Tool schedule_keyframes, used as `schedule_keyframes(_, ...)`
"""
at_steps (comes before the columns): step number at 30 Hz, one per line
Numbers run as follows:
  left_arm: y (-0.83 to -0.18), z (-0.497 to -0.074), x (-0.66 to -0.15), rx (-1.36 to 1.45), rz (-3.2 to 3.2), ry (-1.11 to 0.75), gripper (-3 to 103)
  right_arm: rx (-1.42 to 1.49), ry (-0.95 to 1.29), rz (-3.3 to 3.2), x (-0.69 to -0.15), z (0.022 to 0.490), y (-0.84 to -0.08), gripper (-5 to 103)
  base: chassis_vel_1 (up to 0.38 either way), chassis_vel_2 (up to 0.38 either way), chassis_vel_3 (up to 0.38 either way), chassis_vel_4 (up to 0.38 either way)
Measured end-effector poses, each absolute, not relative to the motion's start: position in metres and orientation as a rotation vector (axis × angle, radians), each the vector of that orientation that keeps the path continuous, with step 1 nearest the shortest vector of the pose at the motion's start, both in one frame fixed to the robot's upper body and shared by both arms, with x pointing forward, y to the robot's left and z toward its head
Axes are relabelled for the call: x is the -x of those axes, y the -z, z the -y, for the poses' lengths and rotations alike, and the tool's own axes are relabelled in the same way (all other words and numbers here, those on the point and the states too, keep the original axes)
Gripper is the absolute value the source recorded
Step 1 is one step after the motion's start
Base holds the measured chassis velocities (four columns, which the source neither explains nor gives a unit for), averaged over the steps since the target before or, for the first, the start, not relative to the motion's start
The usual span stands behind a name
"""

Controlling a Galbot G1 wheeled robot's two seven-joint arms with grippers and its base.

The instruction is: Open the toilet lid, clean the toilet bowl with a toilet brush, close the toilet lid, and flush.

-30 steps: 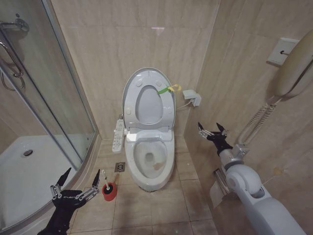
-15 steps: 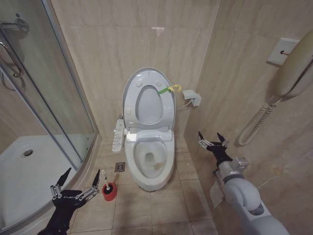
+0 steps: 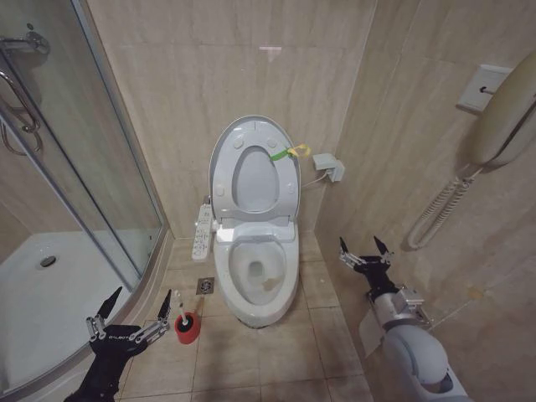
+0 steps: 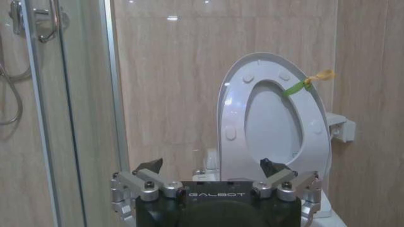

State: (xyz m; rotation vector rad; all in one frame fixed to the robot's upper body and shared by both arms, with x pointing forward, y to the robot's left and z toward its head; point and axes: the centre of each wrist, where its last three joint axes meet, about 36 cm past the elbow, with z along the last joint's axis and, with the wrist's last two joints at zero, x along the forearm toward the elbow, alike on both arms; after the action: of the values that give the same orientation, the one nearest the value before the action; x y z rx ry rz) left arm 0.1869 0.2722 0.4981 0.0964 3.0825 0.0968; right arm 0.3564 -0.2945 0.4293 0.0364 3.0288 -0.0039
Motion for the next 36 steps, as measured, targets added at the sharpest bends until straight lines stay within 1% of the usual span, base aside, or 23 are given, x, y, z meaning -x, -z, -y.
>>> schedule_keyframes(13, -0.498, -0.272, -0.187, -0.096, -3.082, -0.097, 100, 0.038, -0.084, -3.035, -0.335, 0.270, -0.420, 100, 0.000, 0.000, 0.000, 0.000)
schedule_keyframes(26, -0.498, -0.272, -0.187, -0.096, -3.082, -0.097, 100, 0.018, -0.174, -3.022, -0.320, 0.252, -0.425, 100, 0.000, 0.000, 0.000, 0.000)
schedule_keyframes(36, -0.498, -0.272, -0.187, -0.096, -3.082, -0.097, 100, 0.015, -0.152, -3.029, -0.311, 0.251, -0.426, 100, 0.000, 0.000, 0.000, 0.000)
